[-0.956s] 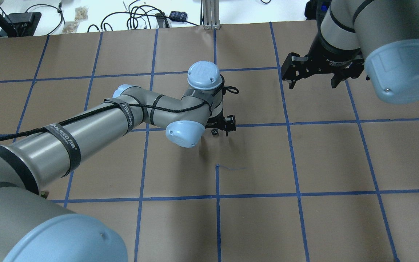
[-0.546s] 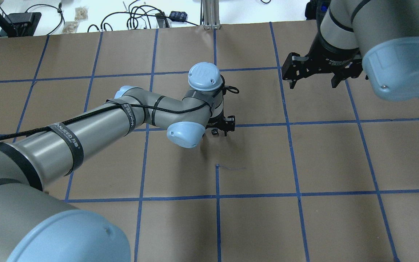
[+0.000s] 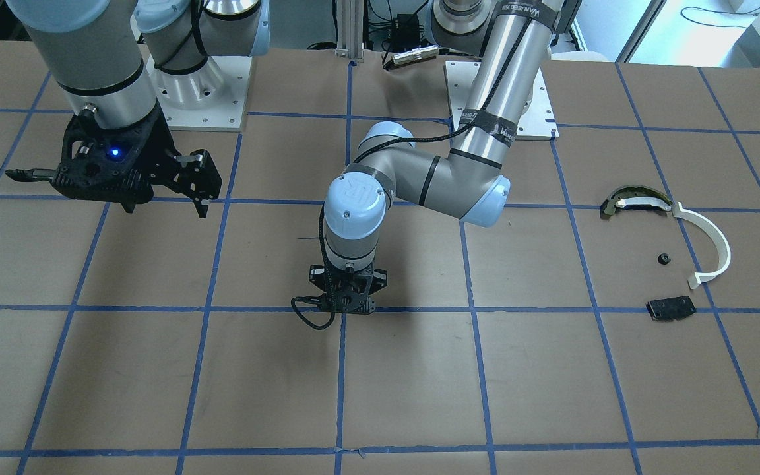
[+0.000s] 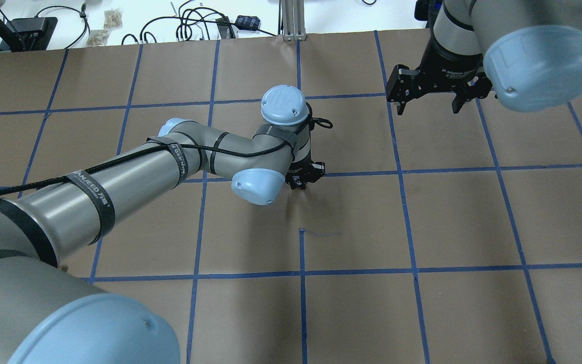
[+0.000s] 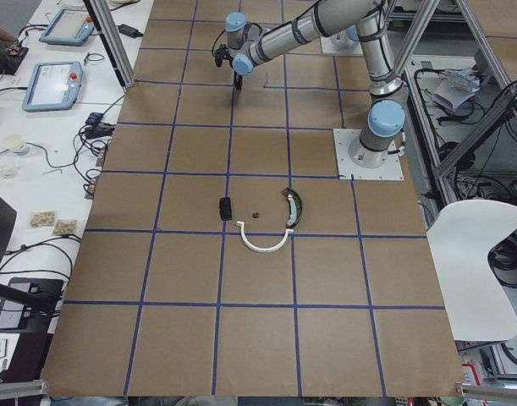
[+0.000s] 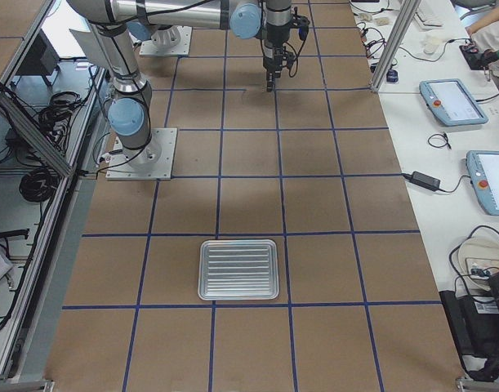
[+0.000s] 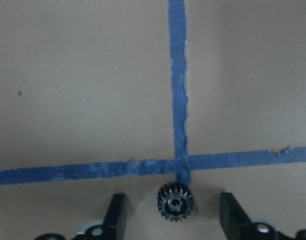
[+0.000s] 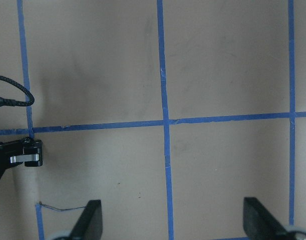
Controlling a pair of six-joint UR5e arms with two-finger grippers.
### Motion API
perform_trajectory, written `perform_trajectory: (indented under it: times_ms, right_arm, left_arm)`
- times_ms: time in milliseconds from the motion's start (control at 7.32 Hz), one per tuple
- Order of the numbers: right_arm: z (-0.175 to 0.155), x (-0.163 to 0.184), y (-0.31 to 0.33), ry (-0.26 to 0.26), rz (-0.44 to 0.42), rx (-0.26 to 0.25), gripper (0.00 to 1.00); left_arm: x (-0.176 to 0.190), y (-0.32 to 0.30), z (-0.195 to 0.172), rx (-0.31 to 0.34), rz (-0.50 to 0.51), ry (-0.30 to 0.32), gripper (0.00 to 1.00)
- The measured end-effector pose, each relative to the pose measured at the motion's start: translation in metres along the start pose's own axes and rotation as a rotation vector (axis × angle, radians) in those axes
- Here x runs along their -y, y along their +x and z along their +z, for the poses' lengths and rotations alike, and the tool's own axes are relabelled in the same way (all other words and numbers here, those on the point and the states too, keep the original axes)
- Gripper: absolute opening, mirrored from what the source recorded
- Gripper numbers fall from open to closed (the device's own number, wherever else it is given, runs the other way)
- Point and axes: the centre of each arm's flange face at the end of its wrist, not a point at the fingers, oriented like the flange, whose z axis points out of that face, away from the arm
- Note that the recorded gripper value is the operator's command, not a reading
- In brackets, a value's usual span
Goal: Place bearing gear from tray to pile
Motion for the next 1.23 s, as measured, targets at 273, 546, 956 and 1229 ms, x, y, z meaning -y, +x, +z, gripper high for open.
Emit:
perform_trajectory:
  times_ms: [273, 546, 956, 1229]
  right_arm:
    - [0.002, 0.004, -0.001, -0.002, -0.005, 0.001, 1.0]
    - [0.006, 0.003, -0.001, -0.009, -0.008, 0.001, 1.0]
    - [0.008, 0.003, -0.001, -0.014, -0.011, 0.002, 1.0]
    - [0.009, 0.003, -0.001, -0.014, -0.01, 0.002, 1.0]
  left_arm:
    - [0.004, -0.002, -0.01, -0.003, 0.004, 0.016, 0.0]
    - [0.026, -0.046, -0.037, 0.001, -0.021, 0.017, 0.0]
    - [0.061, -0.214, -0.096, 0.023, 0.062, -0.071, 0.0]
    - [0.057, -0.334, -0.115, 0.055, 0.124, -0.134, 0.0]
